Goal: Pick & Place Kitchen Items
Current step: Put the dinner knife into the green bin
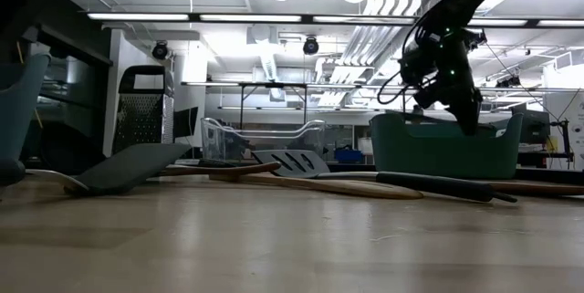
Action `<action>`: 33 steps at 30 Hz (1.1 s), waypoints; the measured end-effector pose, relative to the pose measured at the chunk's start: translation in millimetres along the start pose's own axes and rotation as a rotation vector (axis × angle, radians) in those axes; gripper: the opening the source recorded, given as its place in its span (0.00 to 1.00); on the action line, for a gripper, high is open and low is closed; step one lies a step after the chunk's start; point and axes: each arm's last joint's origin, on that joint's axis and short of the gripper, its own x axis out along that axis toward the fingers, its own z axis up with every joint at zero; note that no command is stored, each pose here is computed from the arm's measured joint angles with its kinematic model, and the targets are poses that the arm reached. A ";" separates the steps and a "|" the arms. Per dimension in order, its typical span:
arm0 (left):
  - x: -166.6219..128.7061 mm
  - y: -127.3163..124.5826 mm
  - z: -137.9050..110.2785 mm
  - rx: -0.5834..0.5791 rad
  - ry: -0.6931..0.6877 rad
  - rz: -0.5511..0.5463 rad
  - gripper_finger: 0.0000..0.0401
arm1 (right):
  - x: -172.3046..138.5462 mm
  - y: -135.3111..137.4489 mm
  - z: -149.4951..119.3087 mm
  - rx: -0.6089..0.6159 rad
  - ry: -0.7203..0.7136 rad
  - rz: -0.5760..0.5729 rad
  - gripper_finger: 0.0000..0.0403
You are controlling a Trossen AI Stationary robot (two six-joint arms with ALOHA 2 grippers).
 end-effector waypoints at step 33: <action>28.7 -33.4 6.9 -0.066 -0.131 -0.005 0.32 | 9.1 1.3 -1.1 0.019 -0.002 -0.002 0.06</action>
